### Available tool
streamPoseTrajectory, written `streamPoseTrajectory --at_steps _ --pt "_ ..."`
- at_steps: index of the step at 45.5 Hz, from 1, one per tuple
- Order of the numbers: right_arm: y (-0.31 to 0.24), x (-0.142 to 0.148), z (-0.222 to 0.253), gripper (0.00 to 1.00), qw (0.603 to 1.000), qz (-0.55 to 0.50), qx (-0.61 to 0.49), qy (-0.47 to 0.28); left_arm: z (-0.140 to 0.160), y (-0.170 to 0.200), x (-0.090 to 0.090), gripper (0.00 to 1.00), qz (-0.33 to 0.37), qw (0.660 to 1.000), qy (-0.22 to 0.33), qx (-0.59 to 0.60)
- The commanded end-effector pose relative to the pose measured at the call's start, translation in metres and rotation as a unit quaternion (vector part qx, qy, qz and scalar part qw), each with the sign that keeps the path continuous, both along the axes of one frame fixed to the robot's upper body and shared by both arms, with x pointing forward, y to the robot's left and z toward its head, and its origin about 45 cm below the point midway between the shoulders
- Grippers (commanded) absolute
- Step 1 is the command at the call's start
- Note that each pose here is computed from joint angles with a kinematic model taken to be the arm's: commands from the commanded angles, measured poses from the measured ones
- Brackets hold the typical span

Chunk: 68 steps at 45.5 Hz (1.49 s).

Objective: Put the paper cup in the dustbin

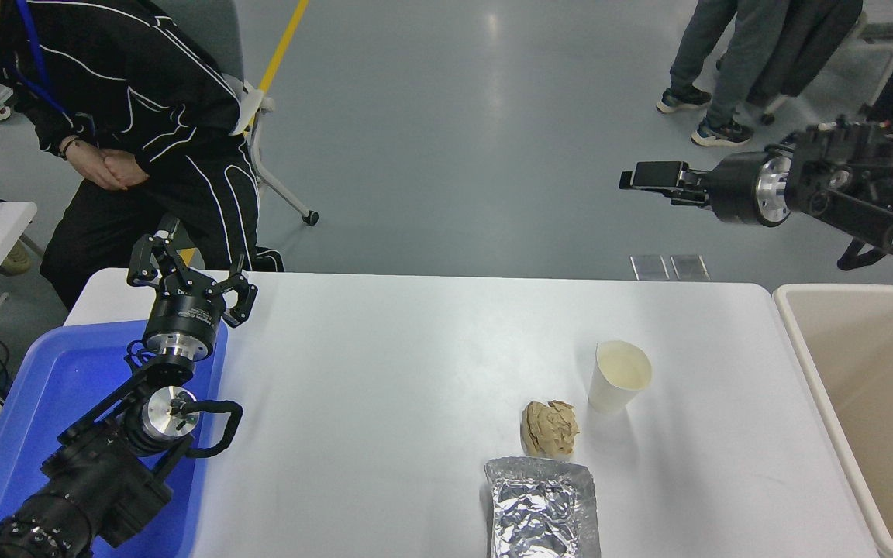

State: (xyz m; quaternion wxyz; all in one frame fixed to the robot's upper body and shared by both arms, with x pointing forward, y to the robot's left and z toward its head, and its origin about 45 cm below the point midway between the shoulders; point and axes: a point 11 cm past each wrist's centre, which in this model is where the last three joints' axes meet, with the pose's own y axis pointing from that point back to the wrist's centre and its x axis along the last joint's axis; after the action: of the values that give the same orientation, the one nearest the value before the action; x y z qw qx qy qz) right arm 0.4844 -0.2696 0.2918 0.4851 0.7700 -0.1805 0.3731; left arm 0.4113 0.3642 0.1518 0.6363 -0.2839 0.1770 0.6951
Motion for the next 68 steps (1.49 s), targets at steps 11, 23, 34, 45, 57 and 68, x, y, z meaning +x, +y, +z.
streamPoseTrajectory --at_steps 11,23,34,45,57,68 --pt "0.047 -0.046 -0.070 0.99 0.985 0.132 -0.087 0.072 0.000 0.000 0.000 1.00 0.000 1.000 0.000 0.000" --pt "0.020 -0.053 -0.101 0.99 0.987 0.101 -0.088 0.083 0.000 0.000 0.000 1.00 0.000 1.000 0.000 0.000" --pt "-0.002 -0.056 -0.107 0.99 0.989 0.080 -0.087 0.085 0.000 0.000 0.000 1.00 0.000 1.000 0.000 0.000" --pt "-0.024 -0.057 -0.121 0.99 0.990 0.053 -0.096 0.083 0.000 0.000 0.000 1.00 0.000 1.000 0.001 0.000" --pt "-0.031 -0.060 -0.133 0.97 0.992 0.043 -0.094 0.072 0.000 0.000 0.000 1.00 0.000 1.000 0.000 0.000" --pt "-0.046 -0.066 -0.149 0.98 0.991 0.025 -0.100 0.080 0.000 0.000 0.000 1.00 0.000 1.000 0.000 0.000"
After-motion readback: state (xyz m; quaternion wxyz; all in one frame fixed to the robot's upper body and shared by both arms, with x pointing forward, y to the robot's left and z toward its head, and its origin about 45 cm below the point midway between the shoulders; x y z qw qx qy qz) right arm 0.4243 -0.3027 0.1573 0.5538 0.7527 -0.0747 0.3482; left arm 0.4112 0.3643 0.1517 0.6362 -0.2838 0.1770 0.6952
